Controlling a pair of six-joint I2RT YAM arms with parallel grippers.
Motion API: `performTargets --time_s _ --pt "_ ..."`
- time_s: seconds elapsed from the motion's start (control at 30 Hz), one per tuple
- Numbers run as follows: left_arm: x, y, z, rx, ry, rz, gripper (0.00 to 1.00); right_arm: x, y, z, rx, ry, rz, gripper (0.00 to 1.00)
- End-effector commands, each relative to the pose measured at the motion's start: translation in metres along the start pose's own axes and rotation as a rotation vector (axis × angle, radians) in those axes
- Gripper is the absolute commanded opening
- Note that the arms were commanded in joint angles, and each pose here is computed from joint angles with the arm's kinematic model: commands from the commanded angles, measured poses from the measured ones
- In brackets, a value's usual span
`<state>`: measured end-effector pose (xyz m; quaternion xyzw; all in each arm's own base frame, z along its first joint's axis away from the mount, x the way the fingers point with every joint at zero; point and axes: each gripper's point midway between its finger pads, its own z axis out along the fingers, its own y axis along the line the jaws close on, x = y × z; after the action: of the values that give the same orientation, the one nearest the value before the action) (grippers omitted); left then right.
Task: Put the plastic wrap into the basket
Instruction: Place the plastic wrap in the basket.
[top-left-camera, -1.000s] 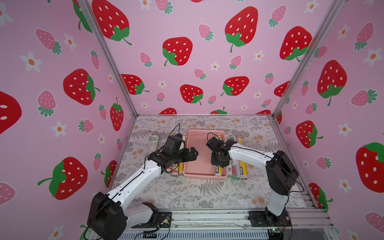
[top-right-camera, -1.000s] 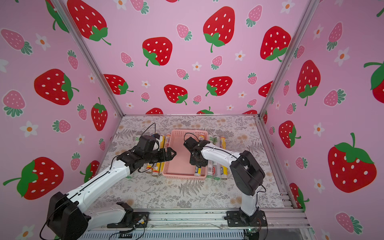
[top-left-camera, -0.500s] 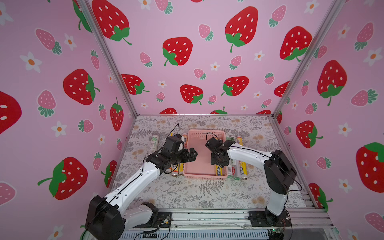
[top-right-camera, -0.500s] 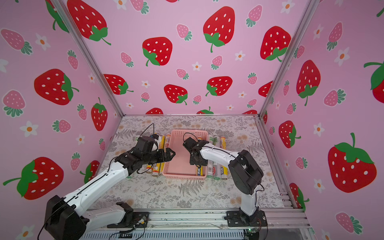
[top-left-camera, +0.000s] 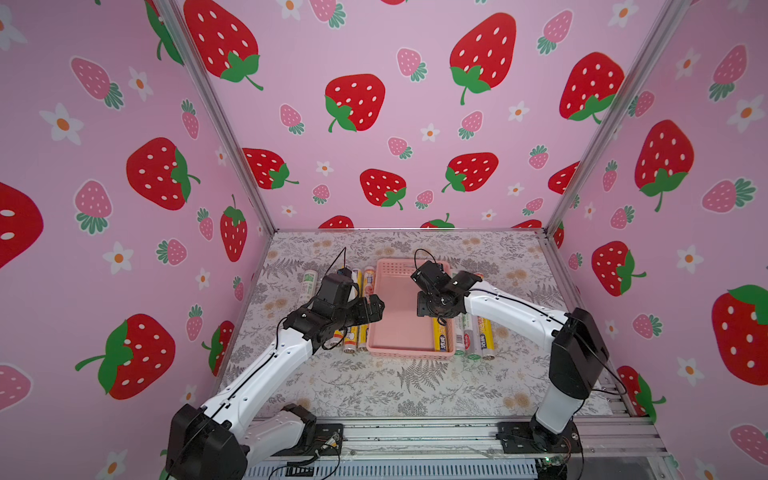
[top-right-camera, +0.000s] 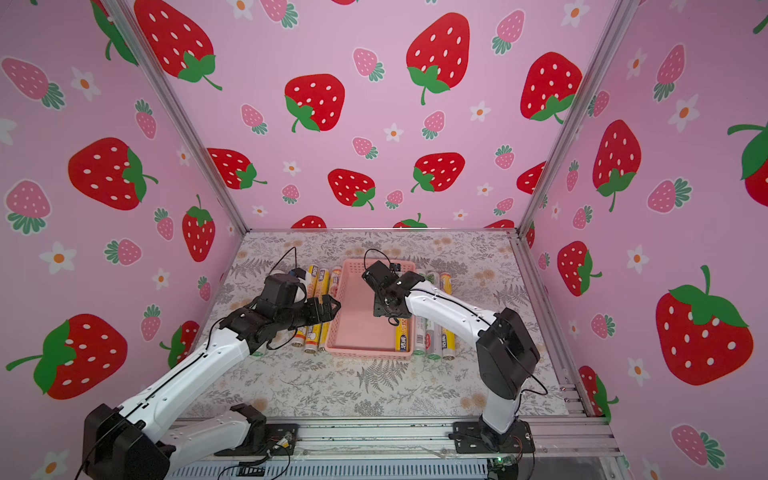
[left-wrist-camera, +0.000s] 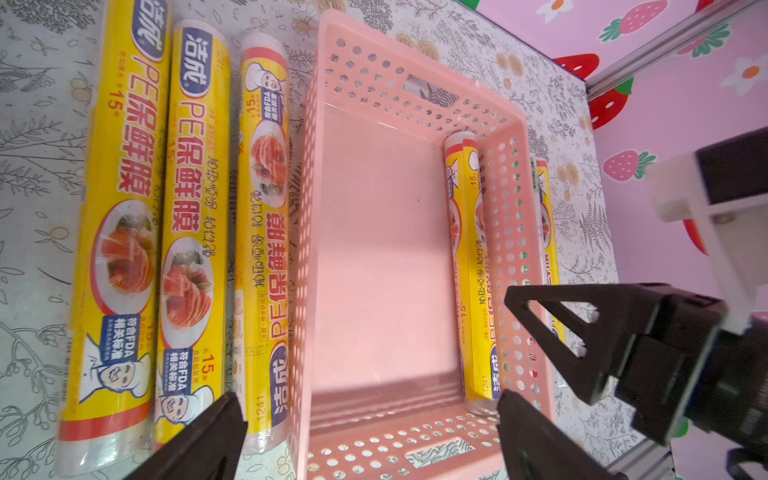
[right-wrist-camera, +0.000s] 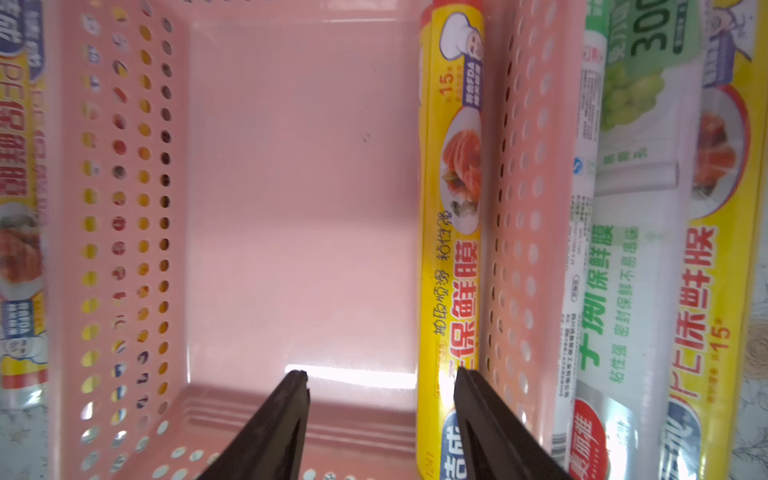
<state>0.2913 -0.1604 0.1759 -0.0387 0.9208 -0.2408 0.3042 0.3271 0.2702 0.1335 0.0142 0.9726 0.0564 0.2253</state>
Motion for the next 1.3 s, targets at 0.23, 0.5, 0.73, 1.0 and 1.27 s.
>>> performTargets --time_s 0.23,0.5,0.73,1.0,1.27 --pt "0.022 0.011 0.002 0.000 0.039 -0.026 1.00 0.002 0.019 0.052 0.019 0.064 -0.042 0.60" --pt "0.019 0.011 -0.005 -0.014 0.024 -0.013 1.00 0.007 -0.005 0.071 0.058 0.078 -0.003 0.60" --pt "0.018 0.012 -0.003 -0.020 0.033 -0.017 1.00 0.008 -0.014 0.075 0.062 0.082 0.004 0.59" --pt "0.011 0.006 -0.007 -0.019 0.032 0.002 1.00 -0.013 -0.010 0.043 0.002 0.008 -0.015 0.59" --pt "0.010 -0.019 -0.006 0.048 0.072 0.036 1.00 -0.033 -0.027 -0.036 -0.033 -0.110 -0.017 0.60"
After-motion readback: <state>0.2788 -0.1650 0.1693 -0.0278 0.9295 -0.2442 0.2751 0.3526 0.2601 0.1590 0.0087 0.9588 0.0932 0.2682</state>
